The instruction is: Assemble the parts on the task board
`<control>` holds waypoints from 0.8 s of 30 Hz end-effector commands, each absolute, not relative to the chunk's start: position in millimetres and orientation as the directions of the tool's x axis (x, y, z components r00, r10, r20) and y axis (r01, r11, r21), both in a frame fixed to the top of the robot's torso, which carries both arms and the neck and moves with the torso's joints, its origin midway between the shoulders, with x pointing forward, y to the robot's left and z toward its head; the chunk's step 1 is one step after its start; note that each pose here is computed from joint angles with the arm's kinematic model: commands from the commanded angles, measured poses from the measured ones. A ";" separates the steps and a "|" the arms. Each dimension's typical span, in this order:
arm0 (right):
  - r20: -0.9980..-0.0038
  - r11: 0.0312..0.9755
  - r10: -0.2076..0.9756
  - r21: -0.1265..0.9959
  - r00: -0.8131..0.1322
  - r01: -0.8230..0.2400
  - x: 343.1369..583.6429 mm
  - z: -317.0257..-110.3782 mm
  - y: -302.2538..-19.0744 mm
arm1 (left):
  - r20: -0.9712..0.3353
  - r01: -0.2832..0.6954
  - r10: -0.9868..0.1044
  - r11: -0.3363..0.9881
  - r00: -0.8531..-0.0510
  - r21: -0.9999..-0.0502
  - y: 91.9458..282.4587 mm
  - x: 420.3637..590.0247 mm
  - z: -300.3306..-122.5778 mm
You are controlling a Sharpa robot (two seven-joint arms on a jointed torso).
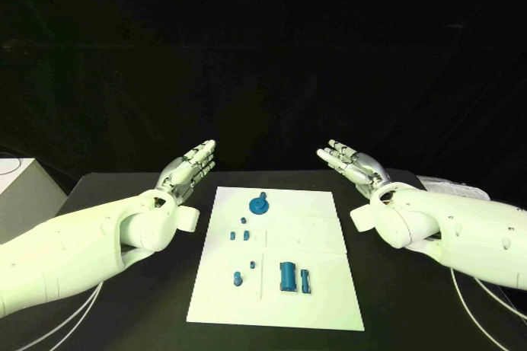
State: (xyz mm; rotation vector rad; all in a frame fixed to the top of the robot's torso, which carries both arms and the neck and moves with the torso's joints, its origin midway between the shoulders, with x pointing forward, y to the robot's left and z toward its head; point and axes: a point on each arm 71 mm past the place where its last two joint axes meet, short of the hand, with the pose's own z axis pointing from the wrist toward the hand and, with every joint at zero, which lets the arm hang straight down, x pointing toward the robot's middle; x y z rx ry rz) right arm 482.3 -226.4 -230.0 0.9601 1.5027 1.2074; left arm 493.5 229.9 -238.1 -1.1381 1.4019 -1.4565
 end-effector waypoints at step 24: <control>0.010 -0.010 1.000 1.000 -0.017 0.001 461.8 -224.2 -192.4 | 0.010 -0.001 -1.000 -0.010 -0.017 -1.000 192.4 461.8 -224.2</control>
